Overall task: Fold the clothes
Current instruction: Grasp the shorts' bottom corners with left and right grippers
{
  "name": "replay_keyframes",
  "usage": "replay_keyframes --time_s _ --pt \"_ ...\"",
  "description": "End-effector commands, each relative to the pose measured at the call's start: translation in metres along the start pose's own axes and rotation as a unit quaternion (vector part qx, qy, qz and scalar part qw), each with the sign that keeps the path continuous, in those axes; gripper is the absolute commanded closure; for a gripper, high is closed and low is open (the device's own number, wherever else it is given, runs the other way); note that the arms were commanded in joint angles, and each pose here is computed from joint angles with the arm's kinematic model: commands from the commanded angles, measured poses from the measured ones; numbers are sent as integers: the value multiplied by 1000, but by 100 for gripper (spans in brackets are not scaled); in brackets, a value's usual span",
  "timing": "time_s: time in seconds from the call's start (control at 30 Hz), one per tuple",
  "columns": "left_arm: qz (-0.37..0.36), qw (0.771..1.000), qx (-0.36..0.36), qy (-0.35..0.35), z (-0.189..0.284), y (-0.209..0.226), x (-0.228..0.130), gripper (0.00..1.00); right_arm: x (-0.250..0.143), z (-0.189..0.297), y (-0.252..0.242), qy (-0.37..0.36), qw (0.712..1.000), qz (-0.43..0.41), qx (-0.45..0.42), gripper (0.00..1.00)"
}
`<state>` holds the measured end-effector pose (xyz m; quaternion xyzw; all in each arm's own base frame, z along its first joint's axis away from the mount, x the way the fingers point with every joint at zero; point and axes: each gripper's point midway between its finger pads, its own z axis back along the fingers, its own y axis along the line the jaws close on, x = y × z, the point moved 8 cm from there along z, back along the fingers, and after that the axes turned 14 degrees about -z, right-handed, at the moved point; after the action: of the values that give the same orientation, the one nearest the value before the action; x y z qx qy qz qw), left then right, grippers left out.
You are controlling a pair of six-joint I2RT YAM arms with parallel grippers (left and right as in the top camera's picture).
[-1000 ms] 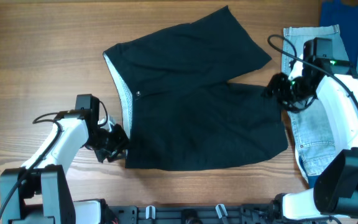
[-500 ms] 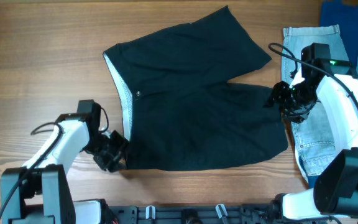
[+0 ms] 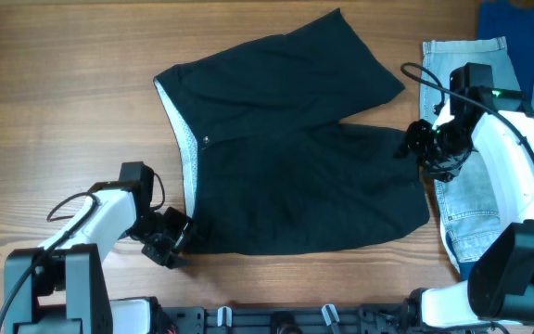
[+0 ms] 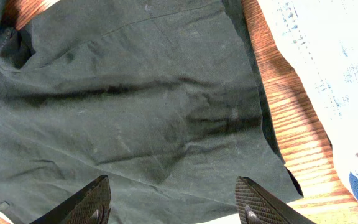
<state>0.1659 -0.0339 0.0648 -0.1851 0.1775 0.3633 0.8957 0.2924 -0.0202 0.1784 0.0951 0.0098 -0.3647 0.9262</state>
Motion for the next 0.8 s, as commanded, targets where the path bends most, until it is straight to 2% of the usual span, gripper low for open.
replay_keyframes --time_s 0.0,0.1,0.27,0.3,0.33,0.4,0.43,0.63,0.77 --pt "38 999 33 -21 -5 7 2 44 1 -2 -1 -2 1000 -4 -9 35" --pt "51 998 33 -20 -14 4 -3 45 0 -2 0 -1 1000 -4 -5 35" --pt "21 999 20 -21 -21 -7 -7 48 0 -2 0 2 1000 0 -5 35" --pt "21 999 17 -22 -21 -8 -6 70 0 -2 0 2 1000 1 -5 35" --pt "20 999 17 -23 -21 -8 -6 80 0 -2 0 2 1000 1 -5 35" --pt "9 1000 15 -25 -21 -9 -5 93 0 -2 0 2 1000 1 -5 35" --pt "-2 1000 12 -29 -20 -10 -4 96 -1 -2 0 3 1000 1 -5 35" --pt "-58 993 -5 -104 10 -33 22 96 -9 0 -1 28 999 -19 4 36" --pt "-73 989 -14 -127 34 -44 33 96 -25 14 -14 -11 997 -71 5 36"
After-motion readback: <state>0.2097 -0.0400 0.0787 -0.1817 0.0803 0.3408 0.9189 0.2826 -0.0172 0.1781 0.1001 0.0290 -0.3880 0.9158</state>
